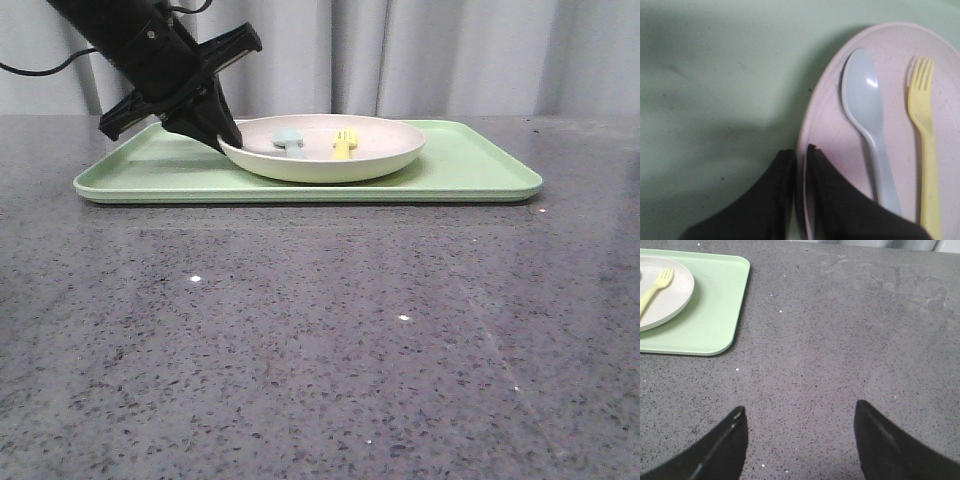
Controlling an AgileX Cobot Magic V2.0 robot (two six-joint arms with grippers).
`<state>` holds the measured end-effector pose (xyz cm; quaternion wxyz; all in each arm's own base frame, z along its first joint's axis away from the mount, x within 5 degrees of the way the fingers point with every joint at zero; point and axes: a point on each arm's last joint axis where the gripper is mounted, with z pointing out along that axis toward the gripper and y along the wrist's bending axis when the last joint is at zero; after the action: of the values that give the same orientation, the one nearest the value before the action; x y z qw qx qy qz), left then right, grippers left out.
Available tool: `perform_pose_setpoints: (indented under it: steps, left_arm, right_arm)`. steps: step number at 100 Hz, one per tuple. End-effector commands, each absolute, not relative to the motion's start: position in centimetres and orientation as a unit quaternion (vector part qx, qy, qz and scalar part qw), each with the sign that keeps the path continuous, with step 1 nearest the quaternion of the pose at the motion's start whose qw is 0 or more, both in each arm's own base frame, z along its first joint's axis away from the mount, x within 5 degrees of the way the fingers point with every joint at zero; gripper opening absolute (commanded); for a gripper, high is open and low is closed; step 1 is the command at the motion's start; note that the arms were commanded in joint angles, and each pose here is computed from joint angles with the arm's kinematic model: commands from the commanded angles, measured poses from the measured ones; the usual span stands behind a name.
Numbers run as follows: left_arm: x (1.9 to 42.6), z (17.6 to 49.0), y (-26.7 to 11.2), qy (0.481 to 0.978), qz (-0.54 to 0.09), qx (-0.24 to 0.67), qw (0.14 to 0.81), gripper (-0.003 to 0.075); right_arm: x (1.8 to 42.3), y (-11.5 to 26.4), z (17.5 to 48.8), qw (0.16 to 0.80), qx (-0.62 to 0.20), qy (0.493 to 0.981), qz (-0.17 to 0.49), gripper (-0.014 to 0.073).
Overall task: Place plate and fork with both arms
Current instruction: 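Lower the plate onto the tray and open the left gripper, then raise the left gripper away from the plate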
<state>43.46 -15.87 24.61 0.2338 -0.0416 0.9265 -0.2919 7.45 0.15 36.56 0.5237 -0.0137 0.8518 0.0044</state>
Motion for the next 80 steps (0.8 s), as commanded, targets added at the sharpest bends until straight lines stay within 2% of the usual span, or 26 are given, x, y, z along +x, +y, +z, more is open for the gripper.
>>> perform_pose_setpoints:
  steps: [1, 13, 24, 52, 80]
  left_arm:
    - [43.0, 28.4, -16.3, 0.903, -0.321, -0.045, 0.281, 0.0195]
    - [42.9, 28.6, -16.3, 0.903, -0.322, -0.044, 0.28, 0.0319]
    - [42.8, 29.1, -16.3, 0.902, -0.323, -0.043, 0.285, 0.0377]
    - [41.8, 32.4, -14.2, 0.893, -0.317, -0.039, 0.317, 0.0379]
    - [39.1, 37.0, -10.8, 0.898, -0.245, 0.001, 0.366, 0.0379]
  right_arm:
    - [7.8, 0.1, 38.2, 0.564, -0.015, 0.826, 0.0, 0.047]
    - [7.8, 0.1, 38.2, 0.564, -0.015, 0.826, 0.0, 0.047]
    - [7.8, 0.1, 38.2, 0.564, -0.015, 0.826, 0.0, 0.047]
    - [7.8, 0.1, 38.1, 0.562, -0.015, 0.827, 0.0, 0.047]
    - [7.8, 0.1, 38.1, 0.562, -0.015, 0.827, 0.0, 0.047]
